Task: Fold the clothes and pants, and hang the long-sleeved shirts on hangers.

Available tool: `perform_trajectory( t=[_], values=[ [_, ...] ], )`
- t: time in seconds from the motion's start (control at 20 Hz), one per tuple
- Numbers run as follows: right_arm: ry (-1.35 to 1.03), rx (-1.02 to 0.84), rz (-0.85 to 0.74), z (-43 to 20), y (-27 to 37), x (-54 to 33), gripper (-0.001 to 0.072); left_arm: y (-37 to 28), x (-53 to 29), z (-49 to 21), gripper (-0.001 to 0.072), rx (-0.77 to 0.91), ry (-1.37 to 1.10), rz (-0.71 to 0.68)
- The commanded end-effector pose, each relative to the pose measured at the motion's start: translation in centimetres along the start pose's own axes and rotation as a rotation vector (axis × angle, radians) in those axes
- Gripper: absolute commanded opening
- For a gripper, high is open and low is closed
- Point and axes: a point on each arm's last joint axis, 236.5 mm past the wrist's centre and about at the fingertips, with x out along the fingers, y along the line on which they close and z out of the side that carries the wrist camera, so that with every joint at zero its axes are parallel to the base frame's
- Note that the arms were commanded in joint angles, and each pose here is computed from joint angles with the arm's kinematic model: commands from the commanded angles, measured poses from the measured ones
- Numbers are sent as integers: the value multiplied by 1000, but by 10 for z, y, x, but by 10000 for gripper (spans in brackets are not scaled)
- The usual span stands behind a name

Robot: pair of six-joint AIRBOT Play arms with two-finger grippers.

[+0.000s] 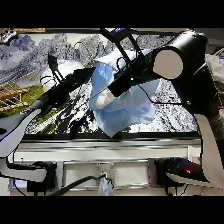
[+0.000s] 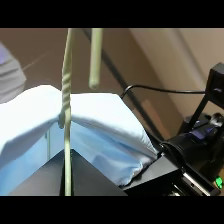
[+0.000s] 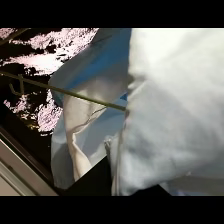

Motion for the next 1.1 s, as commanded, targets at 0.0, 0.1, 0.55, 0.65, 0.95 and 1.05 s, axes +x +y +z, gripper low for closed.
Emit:
perform_trajectory(
  t=[0.0, 0.1, 0.55, 0.65, 0.95, 1.05],
  values=[
    [-25, -7, 58, 5, 14, -1, 23, -10, -1, -8, 7, 52, 27, -57],
    [7, 4, 153, -2, 36, -4, 25, -19, -2, -15, 8, 89, 53, -96],
    [43, 37, 359, -20, 85, -40, 250, -66, -13, -23, 8, 185, 67, -306],
    [-82, 51, 427, -5, 101, -73, 250, -74, -15, -25, 7, 184, 70, -343],
    [-556, -538, -194, 29, 4, -187, 257, -74, -15, -45, 8, 162, 150, -349],
    [-513, -514, -295, 23, -24, -190, 554, -74, -14, -52, 8, 154, 173, -353]
  ],
)
